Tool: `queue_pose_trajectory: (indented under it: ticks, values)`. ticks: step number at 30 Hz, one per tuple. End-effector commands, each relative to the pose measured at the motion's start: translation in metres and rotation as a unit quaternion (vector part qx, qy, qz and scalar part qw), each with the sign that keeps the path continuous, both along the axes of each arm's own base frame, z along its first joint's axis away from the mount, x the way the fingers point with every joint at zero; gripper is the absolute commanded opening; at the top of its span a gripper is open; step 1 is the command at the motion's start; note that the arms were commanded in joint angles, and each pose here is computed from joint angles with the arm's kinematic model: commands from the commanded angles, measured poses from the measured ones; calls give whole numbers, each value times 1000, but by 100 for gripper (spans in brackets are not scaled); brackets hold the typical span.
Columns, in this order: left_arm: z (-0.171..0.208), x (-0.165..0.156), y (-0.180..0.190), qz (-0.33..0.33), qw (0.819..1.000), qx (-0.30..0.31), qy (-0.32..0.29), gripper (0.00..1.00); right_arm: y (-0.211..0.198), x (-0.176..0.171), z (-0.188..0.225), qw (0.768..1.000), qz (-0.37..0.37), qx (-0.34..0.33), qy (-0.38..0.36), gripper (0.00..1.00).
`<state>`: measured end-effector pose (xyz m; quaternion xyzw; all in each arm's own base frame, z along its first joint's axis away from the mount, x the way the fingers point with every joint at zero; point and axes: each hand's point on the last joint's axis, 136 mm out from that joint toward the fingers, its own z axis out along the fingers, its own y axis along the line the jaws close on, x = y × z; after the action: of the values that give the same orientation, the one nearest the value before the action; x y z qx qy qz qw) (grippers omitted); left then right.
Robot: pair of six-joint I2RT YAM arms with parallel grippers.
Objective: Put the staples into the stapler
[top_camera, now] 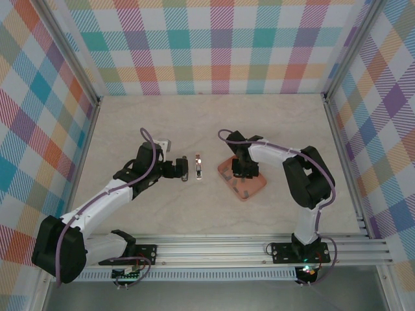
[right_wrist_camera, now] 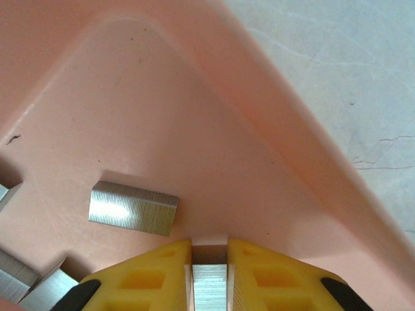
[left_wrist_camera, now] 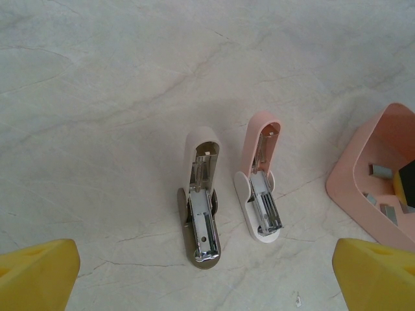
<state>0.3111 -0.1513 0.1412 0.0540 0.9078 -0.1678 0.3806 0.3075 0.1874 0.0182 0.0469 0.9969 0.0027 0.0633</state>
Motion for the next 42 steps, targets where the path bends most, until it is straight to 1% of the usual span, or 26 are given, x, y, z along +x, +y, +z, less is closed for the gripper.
queue_pose_trajectory:
  ticks: [1, 6, 9, 15, 18, 23, 28, 31, 35, 42]
  values:
    - [8, 2, 0, 2, 1000, -9, -11, 100, -5, -5, -14, 1000, 0, -7, 18, 16]
    - [7, 1, 2, 6, 1000, -13, -15, 100, -5, -1, -3, 1000, -5, -1, -3, 15]
    - [4, 0, 1, 10, 1000, -24, -17, 100, -3, 4, 14, 999, -11, 9, -31, 15]
    - [-9, -3, 6, 42, 998, -53, -18, 100, 8, 6, 59, 994, -24, 15, -106, 16]
    - [-20, -7, 17, 70, 996, -55, -24, 100, 25, 0, 76, 989, -31, 30, -143, 16]
    - [-34, -15, 35, 111, 992, -52, -43, 100, 63, -13, 92, 980, -31, 51, -189, 17]
    - [-37, -22, 51, 138, 988, -44, -61, 100, 105, -25, 95, 974, -16, 65, -218, 17]
    - [-40, -24, 62, 161, 985, -24, -62, 100, 127, -30, 94, 970, 1, 74, -230, 17]
    - [-45, -25, 68, 173, 984, -8, -52, 100, 153, -26, 86, 967, 15, 95, -234, 18]
    - [-46, -24, 68, 173, 983, -7, -52, 100, 180, -13, 74, 968, 54, 83, -231, 18]
